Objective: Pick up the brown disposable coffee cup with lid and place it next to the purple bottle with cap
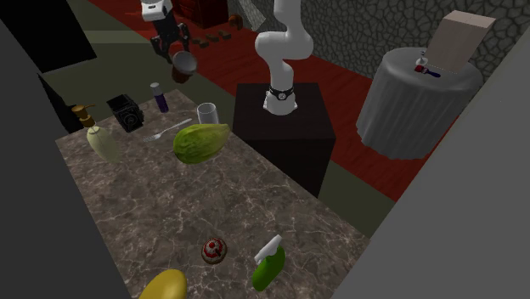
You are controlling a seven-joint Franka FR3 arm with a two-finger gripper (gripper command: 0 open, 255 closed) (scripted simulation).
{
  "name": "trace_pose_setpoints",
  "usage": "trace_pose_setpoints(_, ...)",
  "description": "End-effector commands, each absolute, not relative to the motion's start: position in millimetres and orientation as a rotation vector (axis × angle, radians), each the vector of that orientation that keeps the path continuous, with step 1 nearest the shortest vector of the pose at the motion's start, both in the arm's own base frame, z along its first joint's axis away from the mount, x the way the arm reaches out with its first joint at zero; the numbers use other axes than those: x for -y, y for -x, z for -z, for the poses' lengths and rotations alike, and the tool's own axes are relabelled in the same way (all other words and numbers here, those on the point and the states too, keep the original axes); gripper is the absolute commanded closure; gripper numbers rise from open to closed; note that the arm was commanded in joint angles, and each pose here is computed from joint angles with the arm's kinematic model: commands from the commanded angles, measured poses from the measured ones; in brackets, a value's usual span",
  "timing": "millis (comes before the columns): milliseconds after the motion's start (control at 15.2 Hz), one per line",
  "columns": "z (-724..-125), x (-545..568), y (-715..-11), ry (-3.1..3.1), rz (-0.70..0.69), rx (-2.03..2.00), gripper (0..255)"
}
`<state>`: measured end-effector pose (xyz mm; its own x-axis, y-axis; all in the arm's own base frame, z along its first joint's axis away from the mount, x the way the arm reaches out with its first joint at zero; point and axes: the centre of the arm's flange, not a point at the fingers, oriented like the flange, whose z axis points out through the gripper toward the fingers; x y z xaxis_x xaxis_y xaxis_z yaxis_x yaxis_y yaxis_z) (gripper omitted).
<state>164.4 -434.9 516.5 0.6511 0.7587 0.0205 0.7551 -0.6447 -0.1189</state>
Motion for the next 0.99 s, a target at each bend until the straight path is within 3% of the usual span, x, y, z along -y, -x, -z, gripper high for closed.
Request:
trace_pose_setpoints(0, -514.9, 448.8, -144.3, 2.747, -0.048, 1.267, 255)
trace_pose_setpoints(660, -514.9, 517.6, -34.3, 2.747, -0.048, 1.267, 255)
trace_pose_setpoints(924, -493.8, 517.6, -34.3, 2.747, -0.048, 1.267, 255)
